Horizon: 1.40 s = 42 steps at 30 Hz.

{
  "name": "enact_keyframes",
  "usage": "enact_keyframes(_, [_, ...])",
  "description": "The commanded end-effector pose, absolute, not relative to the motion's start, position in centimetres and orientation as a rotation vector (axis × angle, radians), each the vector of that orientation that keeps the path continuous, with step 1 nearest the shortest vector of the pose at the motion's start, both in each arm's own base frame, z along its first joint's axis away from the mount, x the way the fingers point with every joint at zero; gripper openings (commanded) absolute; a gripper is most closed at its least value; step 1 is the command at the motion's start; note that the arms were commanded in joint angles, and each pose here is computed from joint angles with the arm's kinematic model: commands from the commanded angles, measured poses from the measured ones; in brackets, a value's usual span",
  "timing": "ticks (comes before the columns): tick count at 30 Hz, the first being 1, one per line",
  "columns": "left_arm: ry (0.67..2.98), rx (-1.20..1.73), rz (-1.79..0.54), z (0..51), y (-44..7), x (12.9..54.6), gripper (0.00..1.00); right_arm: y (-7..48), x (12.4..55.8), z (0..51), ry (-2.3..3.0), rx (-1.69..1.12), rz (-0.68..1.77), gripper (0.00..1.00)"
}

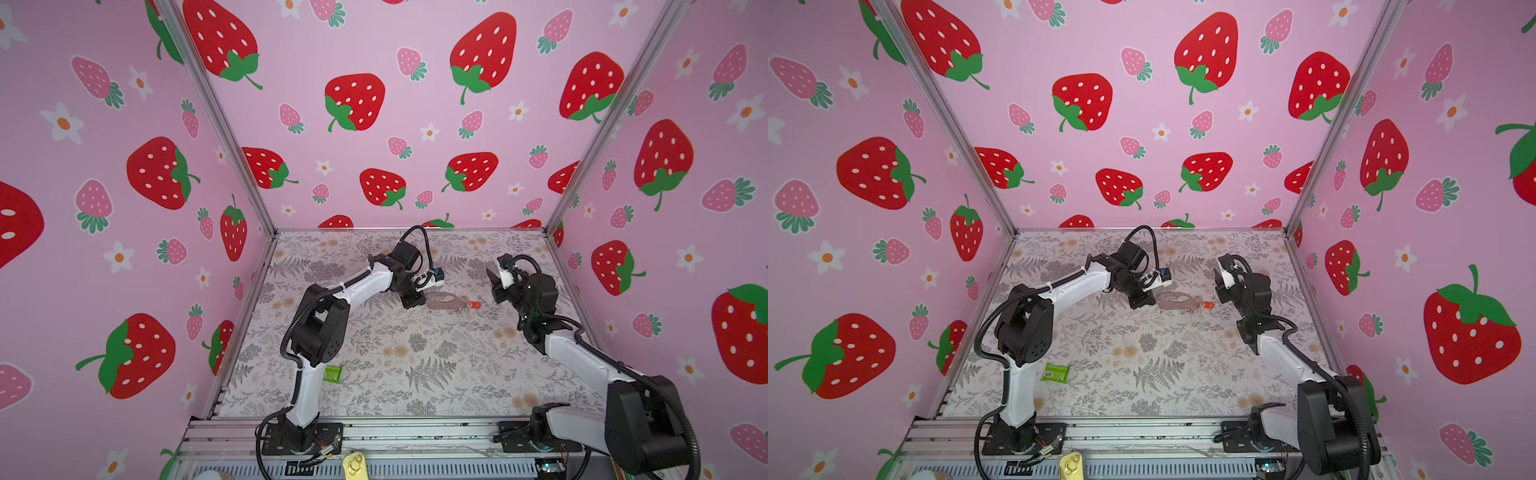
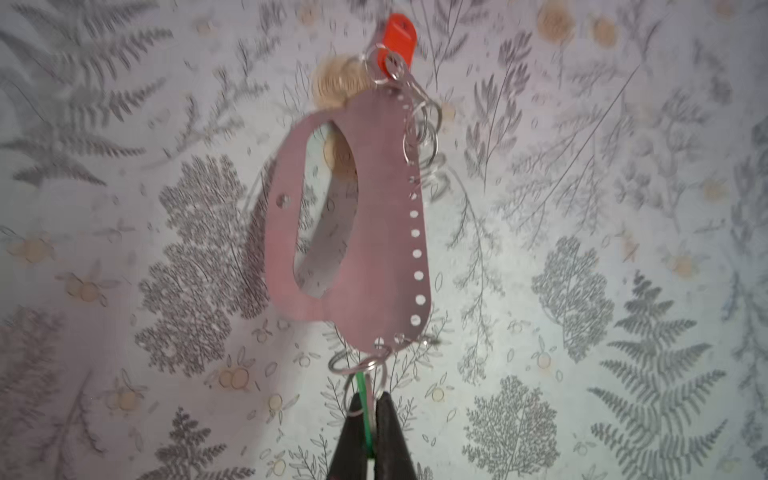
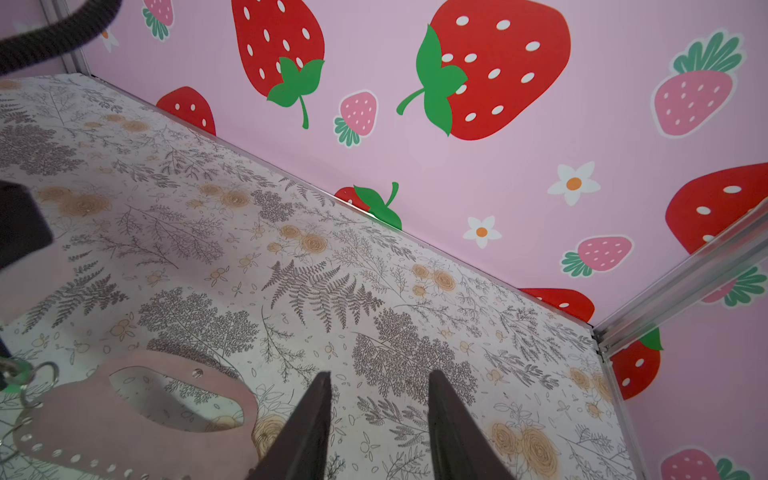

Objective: Put the keys on the keyring

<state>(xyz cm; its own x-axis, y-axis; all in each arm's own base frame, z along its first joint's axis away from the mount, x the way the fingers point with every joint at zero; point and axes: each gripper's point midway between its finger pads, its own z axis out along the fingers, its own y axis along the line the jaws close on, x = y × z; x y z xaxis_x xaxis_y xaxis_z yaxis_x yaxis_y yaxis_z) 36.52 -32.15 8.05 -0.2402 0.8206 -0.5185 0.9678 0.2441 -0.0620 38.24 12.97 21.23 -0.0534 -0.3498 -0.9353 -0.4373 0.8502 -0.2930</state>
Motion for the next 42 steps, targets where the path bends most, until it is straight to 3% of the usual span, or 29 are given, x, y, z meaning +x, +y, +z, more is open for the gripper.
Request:
enact_keyframes(1, [2.130,1.682,-0.410,8.5,-29.5,36.2,0.00,12.8,37.9,19.7,1.692,-0.630,0.073,0.40])
enact_keyframes(5, [2.222,1.698,-0.362,6.3,-26.8,34.9,0.04,12.9,37.5,18.1,1.729,-0.624,0.099,0.40])
enact_keyframes(8, [2.286,1.715,-0.339,4.5,-25.0,33.7,0.18,12.8,37.4,17.2,1.748,-0.629,0.100,0.40])
enact_keyframes(14, [2.373,1.490,-0.282,5.7,-22.5,34.6,0.58,12.3,37.6,16.1,1.784,-0.607,0.075,0.42])
enact_keyframes(18, [2.326,1.088,-0.251,10.0,-18.7,36.8,0.96,10.9,37.8,15.5,1.817,-0.541,0.046,0.46])
enact_keyframes(19, [2.296,0.964,-0.245,11.0,-17.2,37.6,0.99,10.3,37.9,15.2,1.828,-0.510,0.045,0.49])
enact_keyframes(20, [2.271,0.851,-0.237,11.7,-15.7,38.1,0.99,9.9,38.0,15.1,1.831,-0.480,0.045,0.55])
enact_keyframes(21, [2.229,0.720,-0.216,12.6,-13.9,38.9,0.99,9.2,38.1,14.9,1.837,-0.434,0.038,0.73])
enact_keyframes(22, [2.202,0.603,-0.192,12.7,-11.9,39.2,0.99,8.4,38.1,14.5,1.840,-0.384,0.036,1.00])
enact_keyframes(30, [1.999,0.090,-0.074,11.9,-2.0,39.2,0.99,5.3,35.9,14.2,1.686,-0.256,-0.052,0.99])
enact_keyframes(42, [1.993,0.019,-0.093,8.6,-0.3,40.3,0.99,4.7,37.4,12.5,1.652,-0.246,-0.053,0.99])
